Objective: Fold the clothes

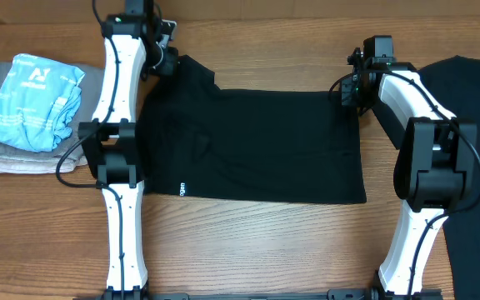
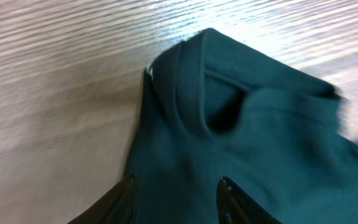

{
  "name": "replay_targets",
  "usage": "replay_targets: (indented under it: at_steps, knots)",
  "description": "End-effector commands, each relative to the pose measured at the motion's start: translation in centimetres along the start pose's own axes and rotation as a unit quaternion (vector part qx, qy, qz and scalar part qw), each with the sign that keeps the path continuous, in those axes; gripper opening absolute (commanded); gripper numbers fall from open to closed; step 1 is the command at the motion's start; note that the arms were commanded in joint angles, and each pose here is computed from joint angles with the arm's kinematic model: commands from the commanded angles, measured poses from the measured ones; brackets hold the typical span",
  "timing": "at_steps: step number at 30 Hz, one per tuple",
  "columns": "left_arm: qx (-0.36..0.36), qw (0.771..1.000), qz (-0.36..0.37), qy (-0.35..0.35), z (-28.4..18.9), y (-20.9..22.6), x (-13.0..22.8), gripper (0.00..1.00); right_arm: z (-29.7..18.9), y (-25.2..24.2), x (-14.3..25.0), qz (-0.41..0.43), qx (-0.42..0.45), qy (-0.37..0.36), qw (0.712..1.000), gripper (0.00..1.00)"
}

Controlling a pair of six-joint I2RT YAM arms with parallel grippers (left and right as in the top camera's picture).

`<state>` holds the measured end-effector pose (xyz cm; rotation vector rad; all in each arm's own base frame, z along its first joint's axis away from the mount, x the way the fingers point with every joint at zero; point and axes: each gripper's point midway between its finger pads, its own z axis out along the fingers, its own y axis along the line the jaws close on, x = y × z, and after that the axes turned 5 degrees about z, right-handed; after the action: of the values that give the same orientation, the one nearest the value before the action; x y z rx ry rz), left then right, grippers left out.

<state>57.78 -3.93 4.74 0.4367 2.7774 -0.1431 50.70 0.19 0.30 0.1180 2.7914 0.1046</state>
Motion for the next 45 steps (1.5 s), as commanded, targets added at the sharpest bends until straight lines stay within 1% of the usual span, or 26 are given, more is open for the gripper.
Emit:
replay_targets:
  at_steps: [1,6,11,15,18,20,22,25,28,31,34,39,45]
  knots:
    - [0.006,0.999,0.031,-0.016,1.3,-0.4,-0.9,0.44,2.1,0.1,2.2,0.003,-0.005,0.038,0.999,0.27]
    - [0.0,0.998,0.045,-0.045,2.1,-0.7,-2.4,0.44,2.1,0.0,2.2,0.003,-0.002,0.038,0.999,0.27]
    - [0.001,0.996,0.064,-0.063,3.0,-2.5,-3.7,0.44,2.1,0.0,2.2,0.003,-0.002,0.037,0.999,0.28]
    - [-0.005,0.996,0.077,-0.055,4.4,-3.9,-3.6,0.46,2.1,0.0,2.2,0.003,-0.002,0.037,0.999,0.28]
    - [-0.034,0.995,0.083,-0.032,5.9,-3.8,-2.8,0.49,2.1,0.0,2.2,0.003,-0.002,0.038,0.999,0.29]
    - [-0.044,0.995,0.085,-0.032,5.9,-3.8,-2.9,0.5,2.1,0.0,2.2,0.003,-0.002,0.038,0.999,0.29]
    - [-0.039,0.994,0.087,-0.053,4.7,-4.1,-4.1,0.53,2.1,0.0,2.2,0.003,-0.002,0.038,0.999,0.29]
    - [-0.044,0.993,0.078,-0.078,2.6,-4.1,-5.6,0.54,2.1,0.0,2.2,0.003,-0.002,0.038,0.999,0.29]
    - [-0.049,0.991,0.049,-0.116,-0.7,-3.9,-7.5,0.55,2.1,0.0,2.3,0.004,-0.002,0.04,0.999,0.29]
    - [-0.056,0.987,0.045,-0.144,-3.8,-3.7,-8.8,0.56,2.1,0.0,2.3,0.004,-0.002,0.04,0.999,0.32]
    - [-0.063,0.987,0.04,-0.141,-4.9,-3.1,-8.6,0.6,2.1,0.0,2.3,0.004,-0.002,0.04,0.999,0.33]
    - [-0.074,0.992,0.023,-0.1,-3.9,-1.1,-6.4,0.58,2.1,0.0,2.3,0.004,-0.002,0.041,0.999,0.33]
    - [-0.084,0.993,0.002,-0.079,-2.9,1.6,-4.9,0.61,2.1,0.0,2.3,0.003,-0.002,0.04,0.999,0.33]
